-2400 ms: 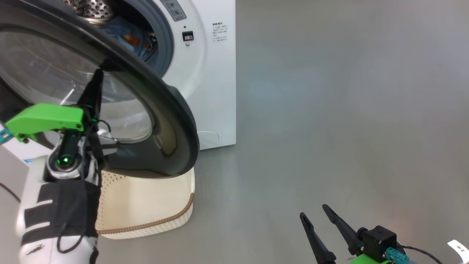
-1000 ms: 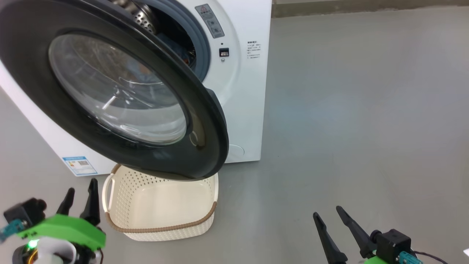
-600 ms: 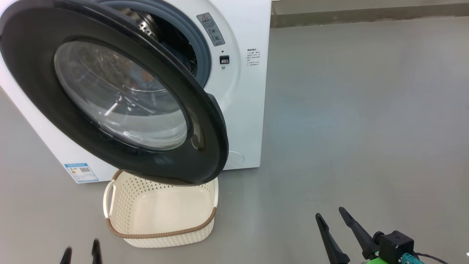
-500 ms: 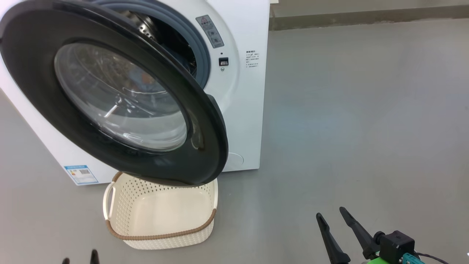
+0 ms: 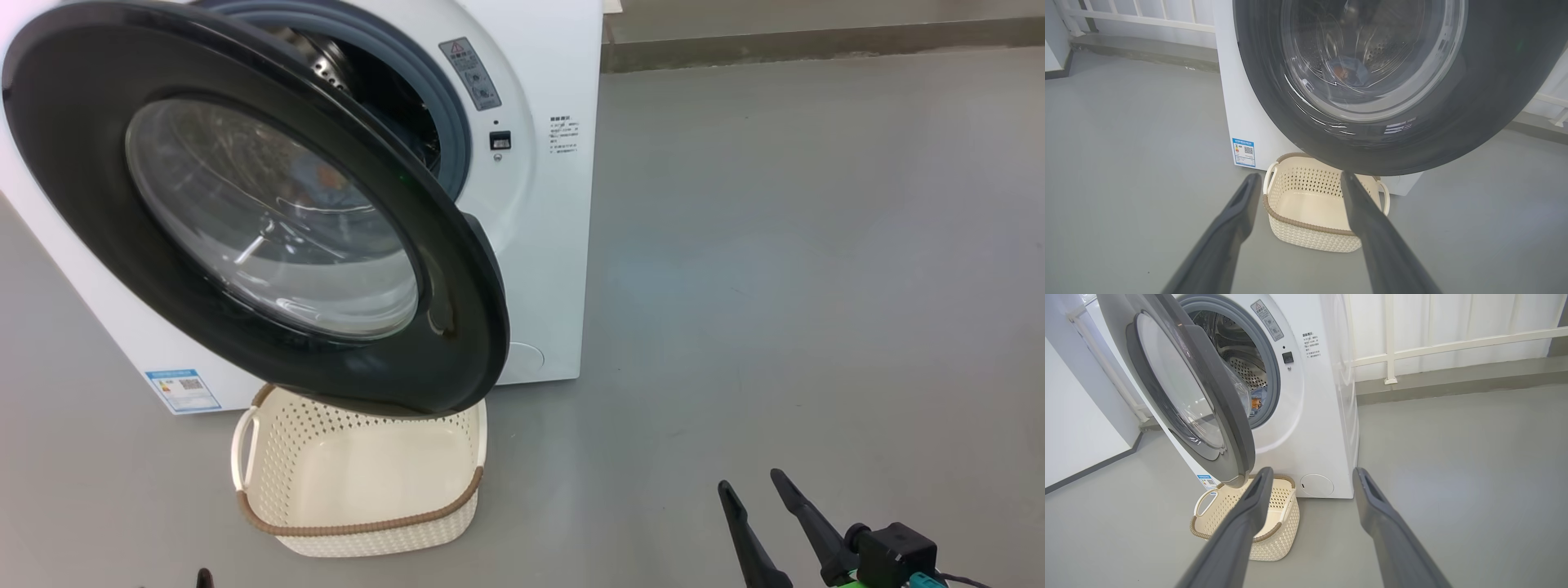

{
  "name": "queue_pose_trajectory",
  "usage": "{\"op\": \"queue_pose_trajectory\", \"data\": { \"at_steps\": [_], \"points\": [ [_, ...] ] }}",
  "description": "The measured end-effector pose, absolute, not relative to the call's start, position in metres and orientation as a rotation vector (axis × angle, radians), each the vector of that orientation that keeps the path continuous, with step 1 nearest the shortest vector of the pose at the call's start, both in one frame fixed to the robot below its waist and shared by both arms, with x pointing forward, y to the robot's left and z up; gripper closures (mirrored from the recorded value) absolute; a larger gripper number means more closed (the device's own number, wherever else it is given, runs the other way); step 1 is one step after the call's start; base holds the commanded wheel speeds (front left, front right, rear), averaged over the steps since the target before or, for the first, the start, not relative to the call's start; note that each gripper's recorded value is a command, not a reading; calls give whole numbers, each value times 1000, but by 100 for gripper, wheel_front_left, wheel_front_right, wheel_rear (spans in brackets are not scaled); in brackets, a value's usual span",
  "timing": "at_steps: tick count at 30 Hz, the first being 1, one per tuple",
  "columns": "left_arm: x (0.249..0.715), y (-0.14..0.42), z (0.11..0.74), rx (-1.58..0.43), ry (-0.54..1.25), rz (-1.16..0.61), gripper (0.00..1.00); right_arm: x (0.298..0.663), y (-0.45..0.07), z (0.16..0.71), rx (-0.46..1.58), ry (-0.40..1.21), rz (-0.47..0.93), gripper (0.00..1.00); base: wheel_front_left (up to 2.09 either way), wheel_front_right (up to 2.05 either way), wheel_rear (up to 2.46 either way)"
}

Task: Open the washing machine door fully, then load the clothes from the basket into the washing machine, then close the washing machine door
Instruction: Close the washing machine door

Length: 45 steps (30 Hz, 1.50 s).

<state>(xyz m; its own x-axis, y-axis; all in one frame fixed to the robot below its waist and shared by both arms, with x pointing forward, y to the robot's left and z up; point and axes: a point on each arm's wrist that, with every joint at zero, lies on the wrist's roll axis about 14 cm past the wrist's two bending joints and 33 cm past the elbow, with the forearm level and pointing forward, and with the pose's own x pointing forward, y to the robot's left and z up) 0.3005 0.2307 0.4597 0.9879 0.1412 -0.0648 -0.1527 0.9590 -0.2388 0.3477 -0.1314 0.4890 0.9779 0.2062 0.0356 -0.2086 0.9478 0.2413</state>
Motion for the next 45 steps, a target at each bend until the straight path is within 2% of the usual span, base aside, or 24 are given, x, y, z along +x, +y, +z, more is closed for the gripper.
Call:
{"op": "queue_pose_trajectory", "data": {
  "at_steps": [19,21,22,23,24,26,27,37,45],
  "points": [
    [302,226,460,-245,44,126,0,348,-149,492,250,-28,152,0,0,0,0],
    [302,224,460,-249,45,119,0,349,-151,492,249,-28,145,26,0,0,0],
    [302,222,459,-249,46,115,0,349,-152,492,249,-28,143,46,0,0,0],
    [303,221,459,-250,47,111,0,349,-152,492,249,-28,141,46,0,0,0],
    [303,220,459,-251,48,109,0,349,-153,492,249,-28,140,56,0,0,0],
    [303,219,458,-254,51,107,0,349,-154,491,249,-25,137,91,0,0,0],
    [303,219,458,-257,52,105,0,349,-154,490,249,-24,135,100,0,0,0],
    [305,210,454,-269,68,83,0,362,-164,502,247,-63,110,100,0,0,0],
    [303,207,454,-292,66,80,0,397,-166,602,271,-355,138,100,0,0,0]
  ]
}}
